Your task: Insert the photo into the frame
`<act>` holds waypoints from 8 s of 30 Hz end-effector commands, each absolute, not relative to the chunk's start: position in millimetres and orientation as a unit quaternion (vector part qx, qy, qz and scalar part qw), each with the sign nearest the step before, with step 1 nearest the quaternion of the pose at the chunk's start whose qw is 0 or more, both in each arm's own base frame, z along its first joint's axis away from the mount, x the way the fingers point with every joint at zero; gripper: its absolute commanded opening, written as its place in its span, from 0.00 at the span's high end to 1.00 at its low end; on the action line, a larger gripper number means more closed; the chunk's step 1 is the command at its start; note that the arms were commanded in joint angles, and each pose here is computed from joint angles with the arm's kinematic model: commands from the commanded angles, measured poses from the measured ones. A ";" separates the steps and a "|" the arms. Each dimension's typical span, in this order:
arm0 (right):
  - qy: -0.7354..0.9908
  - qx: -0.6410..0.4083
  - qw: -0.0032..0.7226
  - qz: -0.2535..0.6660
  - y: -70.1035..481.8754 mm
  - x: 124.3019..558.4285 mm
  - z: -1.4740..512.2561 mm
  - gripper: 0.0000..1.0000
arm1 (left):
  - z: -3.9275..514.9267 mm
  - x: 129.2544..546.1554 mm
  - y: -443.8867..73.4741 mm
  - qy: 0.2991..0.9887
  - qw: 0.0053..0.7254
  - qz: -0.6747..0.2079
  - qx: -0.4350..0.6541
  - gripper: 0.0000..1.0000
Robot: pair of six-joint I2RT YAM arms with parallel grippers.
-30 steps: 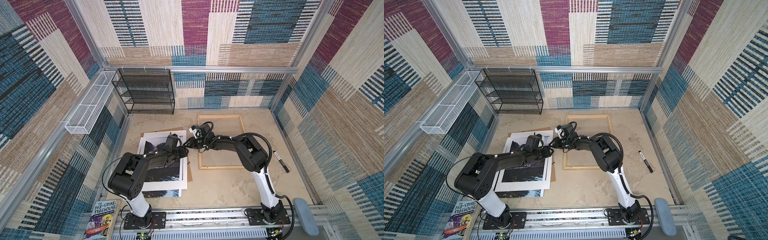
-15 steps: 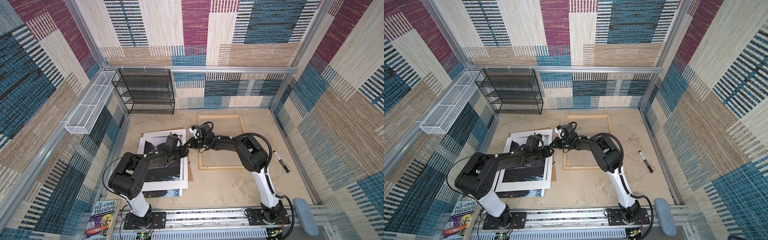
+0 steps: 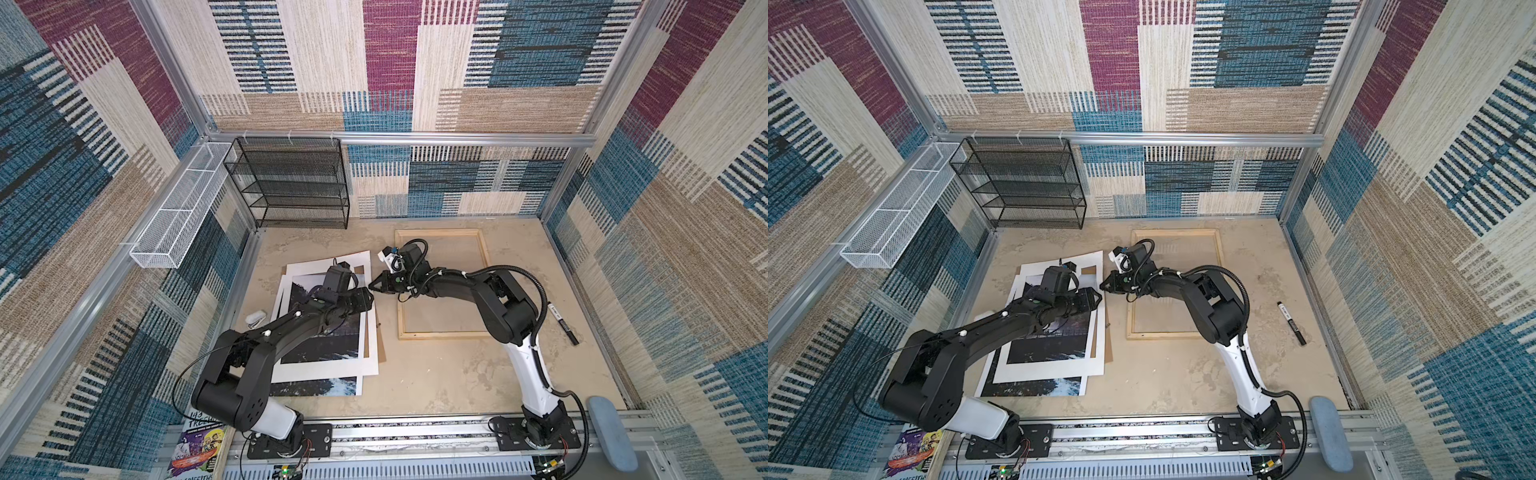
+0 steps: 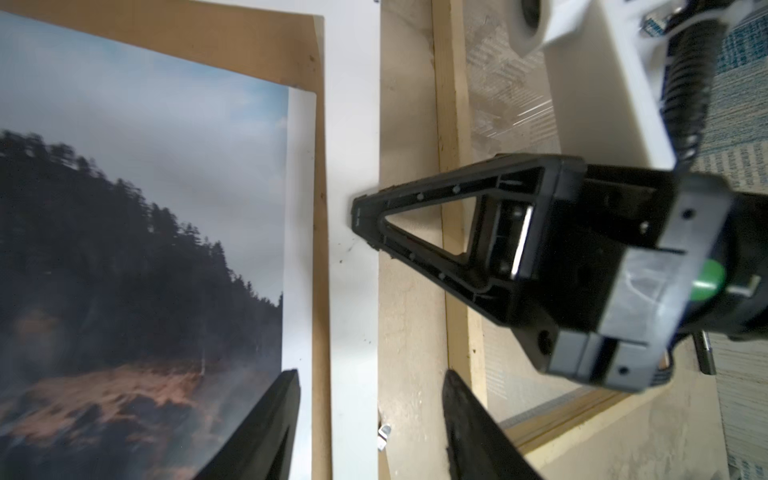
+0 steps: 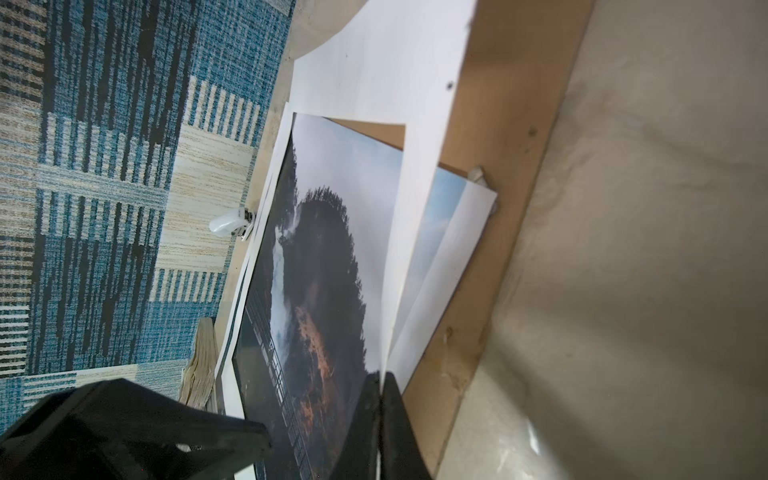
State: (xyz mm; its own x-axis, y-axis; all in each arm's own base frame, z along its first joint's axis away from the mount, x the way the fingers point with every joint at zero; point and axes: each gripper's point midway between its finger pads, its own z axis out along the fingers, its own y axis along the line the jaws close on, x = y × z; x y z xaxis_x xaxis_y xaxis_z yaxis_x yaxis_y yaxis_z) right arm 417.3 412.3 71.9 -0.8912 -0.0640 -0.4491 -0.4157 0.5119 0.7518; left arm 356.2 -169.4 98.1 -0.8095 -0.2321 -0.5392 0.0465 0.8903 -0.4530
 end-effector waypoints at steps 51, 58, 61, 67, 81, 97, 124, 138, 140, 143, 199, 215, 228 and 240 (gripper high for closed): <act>0.909 -0.177 0.213 0.313 258.9 426.7 62.5 0.97 | 40.8 340.2 -73.9 0.954 0.217 -0.133 -0.156 0.38; 0.907 -0.179 0.214 0.316 260.2 427.0 63.9 0.97 | 41.6 341.5 -80.9 0.954 0.213 -0.151 -0.147 0.39; 0.907 -0.179 0.214 0.316 260.4 427.5 64.7 0.98 | 44.2 342.2 -82.7 0.953 0.215 -0.157 -0.146 0.39; 0.906 -0.178 0.216 0.318 260.7 427.2 66.2 0.98 | 46.3 343.0 -86.1 0.951 0.215 -0.167 -0.144 0.39; 0.904 -0.176 0.221 0.320 261.0 428.3 68.7 0.98 | 81.2 344.3 -92.6 0.935 0.263 -0.199 -0.127 0.45; 0.886 -0.176 0.241 0.356 257.9 429.1 93.3 0.98 | 117.1 344.6 -107.0 0.913 0.304 -0.252 -0.100 0.54; 0.852 -0.160 0.292 0.405 224.6 434.3 146.0 0.98 | 137.7 351.1 -140.7 0.859 0.320 -0.383 -0.118 0.61; 0.856 -0.139 0.302 0.396 200.1 448.3 157.5 0.98 | 132.8 358.6 -188.9 0.860 0.308 -0.396 -0.093 0.62; 0.858 -0.134 0.302 0.393 193.2 450.7 157.8 0.98 | 132.2 362.7 -196.1 0.859 0.307 -0.399 -0.089 0.63; 0.861 -0.128 0.304 0.387 183.6 452.8 160.0 0.98 | 134.3 371.1 -205.6 0.857 0.309 -0.405 -0.084 0.63; 0.913 -0.032 0.291 0.283 54.2 498.6 119.0 0.98 | 83.0 422.1 -305.0 0.863 0.243 -0.442 -0.043 0.63; 0.918 -0.043 0.282 0.276 51.2 505.4 116.2 0.98 | 87.0 416.4 -286.7 0.880 0.253 -0.399 -0.041 0.49; 0.923 -0.041 0.273 0.268 43.4 506.6 108.7 0.98 | 87.7 412.5 -278.6 0.885 0.255 -0.388 -0.043 0.47; 0.923 -0.041 0.277 0.264 34.2 513.4 113.2 0.98 | 84.9 410.5 -275.6 0.888 0.253 -0.381 -0.043 0.47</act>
